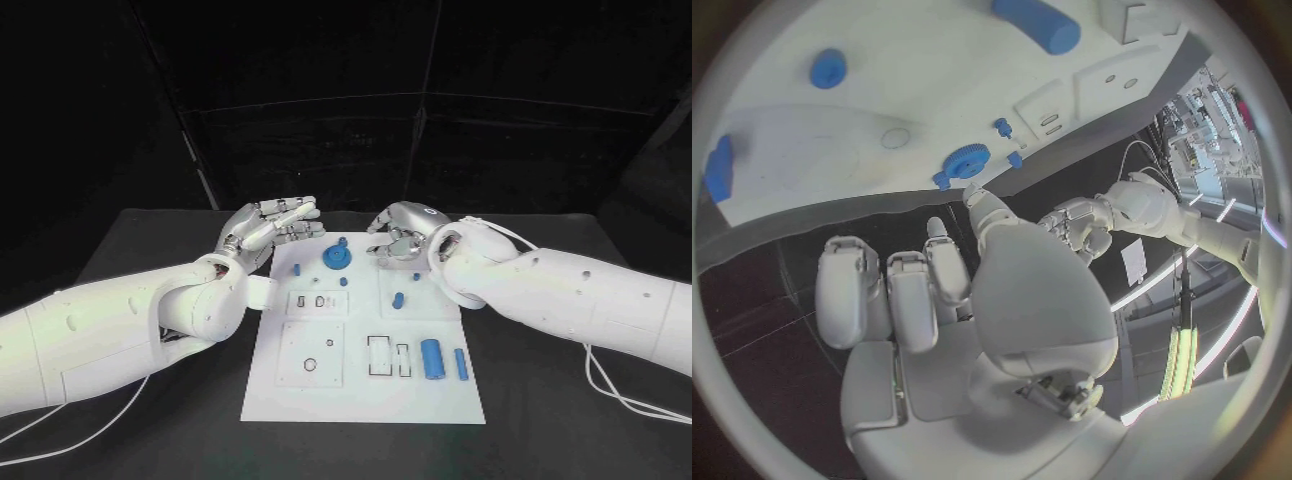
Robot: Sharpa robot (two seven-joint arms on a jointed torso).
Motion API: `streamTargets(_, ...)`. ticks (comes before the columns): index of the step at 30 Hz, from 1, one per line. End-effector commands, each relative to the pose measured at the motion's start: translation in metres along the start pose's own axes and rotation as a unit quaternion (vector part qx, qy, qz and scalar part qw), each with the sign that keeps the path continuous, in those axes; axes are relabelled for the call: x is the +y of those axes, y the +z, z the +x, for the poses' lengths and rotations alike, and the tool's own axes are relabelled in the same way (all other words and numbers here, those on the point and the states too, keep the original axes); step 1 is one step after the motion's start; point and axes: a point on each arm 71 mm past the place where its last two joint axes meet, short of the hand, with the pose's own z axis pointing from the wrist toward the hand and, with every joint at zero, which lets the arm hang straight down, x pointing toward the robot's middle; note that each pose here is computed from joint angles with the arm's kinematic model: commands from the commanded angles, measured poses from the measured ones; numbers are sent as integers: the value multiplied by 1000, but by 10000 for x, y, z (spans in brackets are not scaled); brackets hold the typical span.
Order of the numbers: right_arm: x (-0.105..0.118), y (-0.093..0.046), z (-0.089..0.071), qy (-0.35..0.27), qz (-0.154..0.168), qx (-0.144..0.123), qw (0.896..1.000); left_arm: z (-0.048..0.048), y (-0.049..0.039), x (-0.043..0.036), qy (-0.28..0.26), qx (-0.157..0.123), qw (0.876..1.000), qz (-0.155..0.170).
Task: Assemble the parts on the task board
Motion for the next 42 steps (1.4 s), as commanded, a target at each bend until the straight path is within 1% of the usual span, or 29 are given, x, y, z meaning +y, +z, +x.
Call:
streamTargets(1, -112, -103, -116, 80, -21, -14, 997, -2, 2, -19, 0, 4, 1000, 5)
streamTargets(2, -194, -150, -154, 85, -18, -13, 996, -5, 3, -19, 0, 4, 1000, 5)
streamTargets(6, -436, -247, -251, 103, -5, -12, 995, -10, 6, -17, -1, 6, 1000, 5)
streamTargets(12, -711, -300, -327, 112, 16, -11, 994, 1, 19, -9, -3, 10, 1000, 6)
streamTargets(17, -857, -324, -350, 112, 25, -5, 993, -3, 27, 1, -3, 10, 1000, 5)
streamTargets(23, -951, -347, -322, 110, 31, 10, 993, -11, 31, 7, -3, 9, 1000, 5)
streamTargets(29, -999, -339, -255, 109, 41, 29, 993, -5, 36, 11, -3, 10, 1000, 5)
streamTargets(42, -1072, -353, -170, 96, 56, 50, 993, -15, 39, 13, -1, 6, 1000, 7)
